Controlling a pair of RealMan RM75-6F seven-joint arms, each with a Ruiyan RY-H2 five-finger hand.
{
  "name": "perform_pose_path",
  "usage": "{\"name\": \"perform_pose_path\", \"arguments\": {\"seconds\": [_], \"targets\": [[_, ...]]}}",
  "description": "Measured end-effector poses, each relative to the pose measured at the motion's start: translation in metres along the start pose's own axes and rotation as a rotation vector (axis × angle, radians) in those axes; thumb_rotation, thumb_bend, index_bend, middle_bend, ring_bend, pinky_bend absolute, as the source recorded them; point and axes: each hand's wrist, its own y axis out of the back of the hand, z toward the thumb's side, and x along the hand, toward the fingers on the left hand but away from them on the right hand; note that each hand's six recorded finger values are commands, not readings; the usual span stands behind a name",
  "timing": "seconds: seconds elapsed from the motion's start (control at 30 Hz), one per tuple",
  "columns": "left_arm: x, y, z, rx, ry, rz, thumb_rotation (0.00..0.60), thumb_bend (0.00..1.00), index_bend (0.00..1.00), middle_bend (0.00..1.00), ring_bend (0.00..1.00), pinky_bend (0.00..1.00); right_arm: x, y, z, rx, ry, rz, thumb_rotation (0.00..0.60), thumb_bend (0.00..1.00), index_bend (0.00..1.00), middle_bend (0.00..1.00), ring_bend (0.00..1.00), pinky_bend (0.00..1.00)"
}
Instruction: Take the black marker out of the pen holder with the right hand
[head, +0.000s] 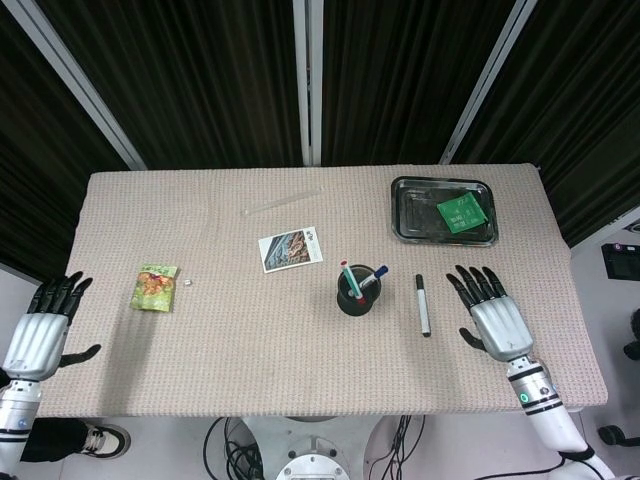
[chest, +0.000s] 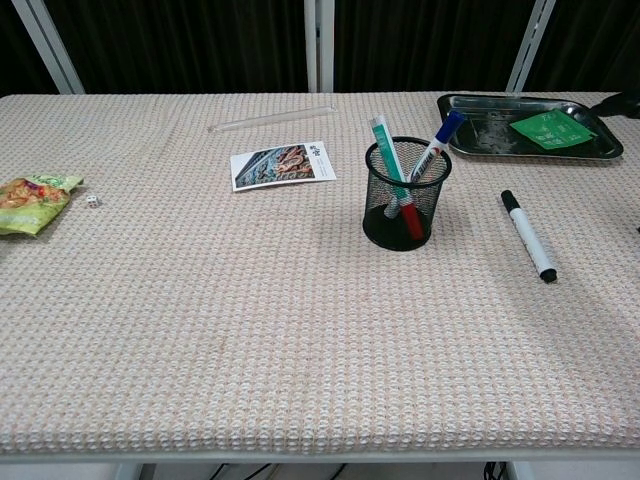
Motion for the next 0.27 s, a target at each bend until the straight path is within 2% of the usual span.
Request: {"name": "perform_pose_path", "arguments": {"seconds": [0.13,0.27], "targets": [[0.000,0.006,0.005,0.019,-0.020,0.034,0.600,0.10,0.07,0.00,0.00,0.00,0.023,0.016,-0.028,0.019,-0.077,-0.039,0.600,0.15,0.00,0.00,0.00,0.00],[0.002,0.007,0.007,0.029,-0.025,0.046,0.600,0.10,0.07,0.00,0.00,0.00,0.039,0.028,-0.057,0.048,-0.193,-0.073,0.600,0.15,0.00,0.00,0.00,0.00]]}}
